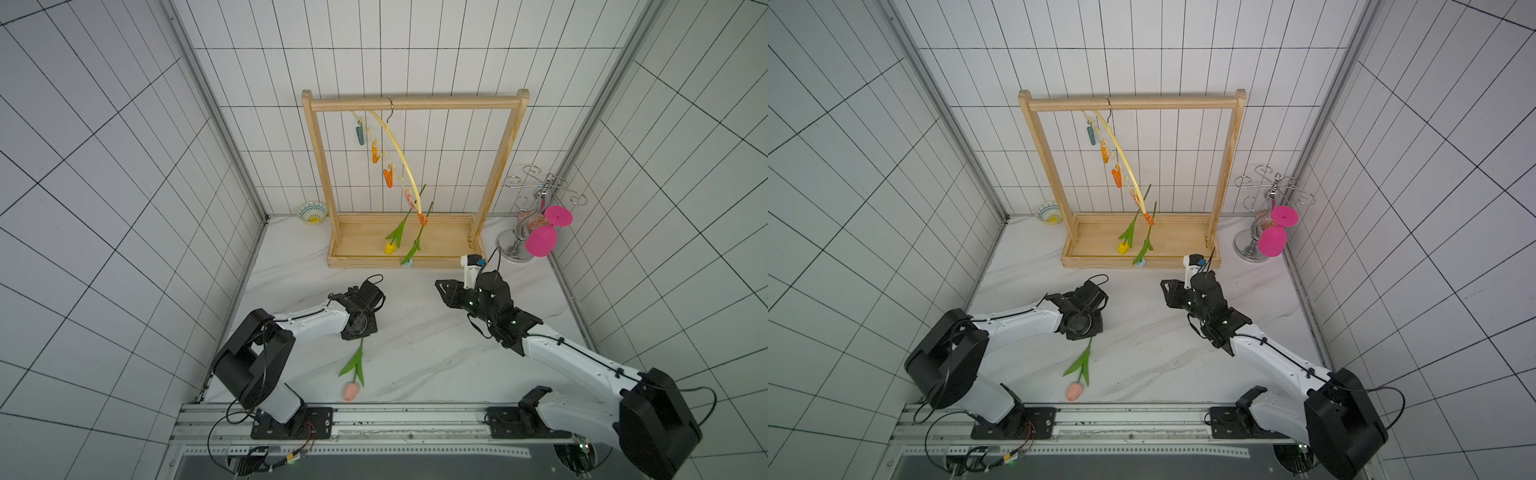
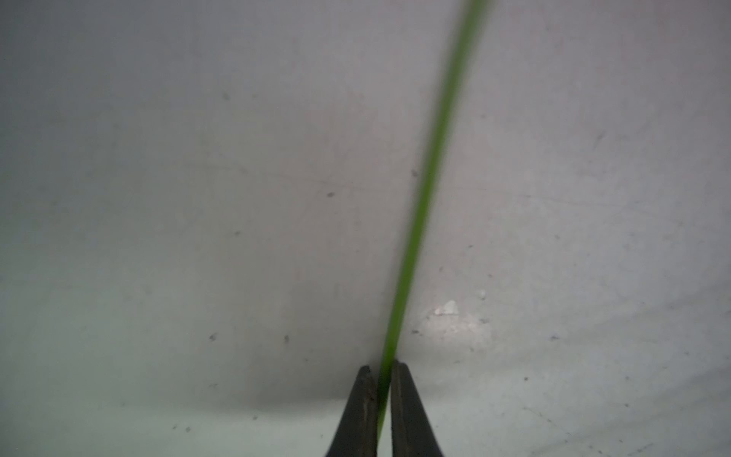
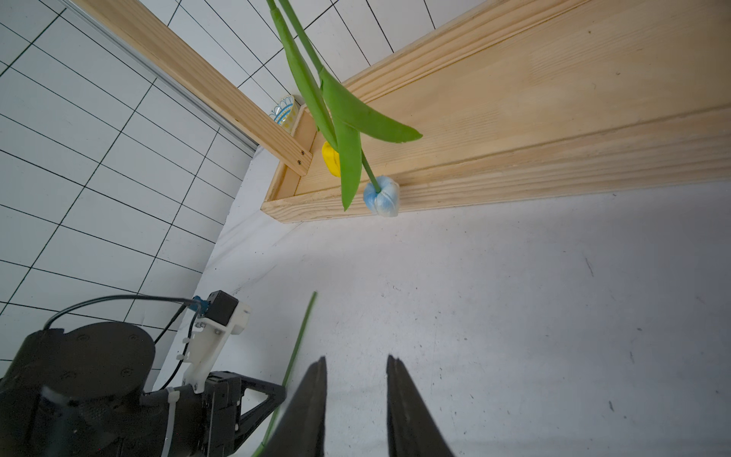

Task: Dry the flowers on a clothes hanger
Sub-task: Adjust the flower at the center of the board.

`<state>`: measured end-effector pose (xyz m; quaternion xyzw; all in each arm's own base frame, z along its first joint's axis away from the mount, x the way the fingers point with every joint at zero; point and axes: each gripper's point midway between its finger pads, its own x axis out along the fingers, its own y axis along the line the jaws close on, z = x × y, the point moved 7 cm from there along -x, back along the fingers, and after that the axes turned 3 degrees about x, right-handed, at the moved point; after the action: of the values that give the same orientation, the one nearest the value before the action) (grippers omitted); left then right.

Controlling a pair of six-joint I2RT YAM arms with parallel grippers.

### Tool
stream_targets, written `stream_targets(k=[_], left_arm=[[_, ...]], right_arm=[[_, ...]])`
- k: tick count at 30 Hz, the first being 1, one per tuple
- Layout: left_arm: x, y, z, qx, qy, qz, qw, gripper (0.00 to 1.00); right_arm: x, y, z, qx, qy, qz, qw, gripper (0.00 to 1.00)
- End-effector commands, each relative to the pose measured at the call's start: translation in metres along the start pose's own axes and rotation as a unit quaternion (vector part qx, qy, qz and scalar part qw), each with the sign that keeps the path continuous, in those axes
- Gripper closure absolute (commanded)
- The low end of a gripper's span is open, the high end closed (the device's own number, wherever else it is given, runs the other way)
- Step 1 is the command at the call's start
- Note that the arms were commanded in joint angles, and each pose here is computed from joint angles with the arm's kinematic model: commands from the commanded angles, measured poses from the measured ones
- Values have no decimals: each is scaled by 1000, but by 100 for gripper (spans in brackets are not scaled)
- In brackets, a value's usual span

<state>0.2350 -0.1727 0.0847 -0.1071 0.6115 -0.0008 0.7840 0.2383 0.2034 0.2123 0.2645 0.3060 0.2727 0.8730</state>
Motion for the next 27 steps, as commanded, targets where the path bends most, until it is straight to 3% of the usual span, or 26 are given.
stream_targets(k=[1, 11, 13, 15, 18, 20, 24, 27], left_arm=[[12, -23, 3, -40, 21, -61, 997, 96], [18, -30, 8, -92, 20, -71, 993, 100], [11, -31, 11, -98, 5, -78, 992, 92], [-2, -34, 16, -102, -12, -100, 990, 63], [-31, -40, 26, -100, -51, -138, 984, 42], [-55, -43, 36, -94, -82, -160, 979, 35], [-100, -30, 63, -111, -140, -203, 963, 34], [-106, 2, 85, -161, -199, -198, 946, 34]], right_arm=[[-9, 13, 14, -8, -21, 5, 1000, 72], [-20, 13, 15, -20, -22, -5, 1000, 72], [-16, 15, 9, -29, 11, 2, 1000, 71], [-10, 17, -1, -40, 58, -2, 998, 71], [-5, 16, -21, -57, 106, -13, 993, 70], [-2, 17, -35, -74, 128, -10, 989, 70], [5, 29, -62, -134, 194, 1, 972, 69], [16, 46, -79, -175, 239, -5, 955, 63]])
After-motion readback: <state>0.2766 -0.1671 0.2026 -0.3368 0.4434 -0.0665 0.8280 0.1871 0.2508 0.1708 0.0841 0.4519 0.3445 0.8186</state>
